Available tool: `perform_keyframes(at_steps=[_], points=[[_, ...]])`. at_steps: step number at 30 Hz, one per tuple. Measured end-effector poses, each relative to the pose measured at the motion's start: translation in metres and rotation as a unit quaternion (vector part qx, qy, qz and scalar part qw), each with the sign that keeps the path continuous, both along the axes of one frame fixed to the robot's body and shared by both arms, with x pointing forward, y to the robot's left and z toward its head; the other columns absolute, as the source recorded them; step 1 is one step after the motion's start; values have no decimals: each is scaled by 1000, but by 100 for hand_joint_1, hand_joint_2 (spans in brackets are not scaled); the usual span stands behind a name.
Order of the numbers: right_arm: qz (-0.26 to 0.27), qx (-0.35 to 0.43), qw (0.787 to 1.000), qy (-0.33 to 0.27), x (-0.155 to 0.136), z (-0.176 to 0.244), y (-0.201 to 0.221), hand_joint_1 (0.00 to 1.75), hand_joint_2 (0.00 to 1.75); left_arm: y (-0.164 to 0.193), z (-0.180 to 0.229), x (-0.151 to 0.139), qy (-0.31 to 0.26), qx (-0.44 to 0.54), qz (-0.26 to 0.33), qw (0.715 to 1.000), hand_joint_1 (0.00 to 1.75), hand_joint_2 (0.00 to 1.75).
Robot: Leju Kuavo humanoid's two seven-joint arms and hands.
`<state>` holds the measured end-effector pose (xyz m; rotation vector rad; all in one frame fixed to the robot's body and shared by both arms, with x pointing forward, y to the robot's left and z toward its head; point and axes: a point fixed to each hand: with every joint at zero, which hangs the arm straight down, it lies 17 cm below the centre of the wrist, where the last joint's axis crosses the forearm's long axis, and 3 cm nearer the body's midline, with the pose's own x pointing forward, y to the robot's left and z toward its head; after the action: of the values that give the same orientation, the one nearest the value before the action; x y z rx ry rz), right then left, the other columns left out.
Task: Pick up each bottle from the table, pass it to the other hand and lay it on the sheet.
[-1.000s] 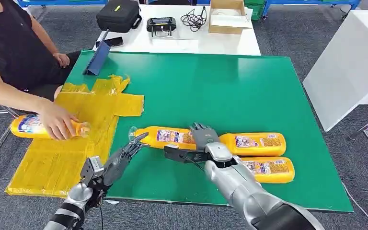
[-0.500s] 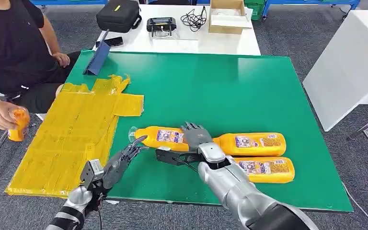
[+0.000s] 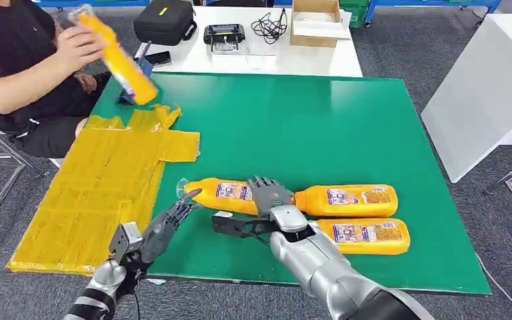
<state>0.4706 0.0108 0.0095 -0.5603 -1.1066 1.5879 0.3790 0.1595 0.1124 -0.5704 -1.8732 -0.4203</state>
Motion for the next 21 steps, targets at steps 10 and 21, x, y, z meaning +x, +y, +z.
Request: perform_keyframes(at_steps=[10,21], points=[[17,-10,999,26,-15,-11,8,175,175,1,1,2,-1,-1,3,1000,0,0],[36,28,996,82,-51,-27,37,175,175,51,21,48,9,-77,77,994,0,0]])
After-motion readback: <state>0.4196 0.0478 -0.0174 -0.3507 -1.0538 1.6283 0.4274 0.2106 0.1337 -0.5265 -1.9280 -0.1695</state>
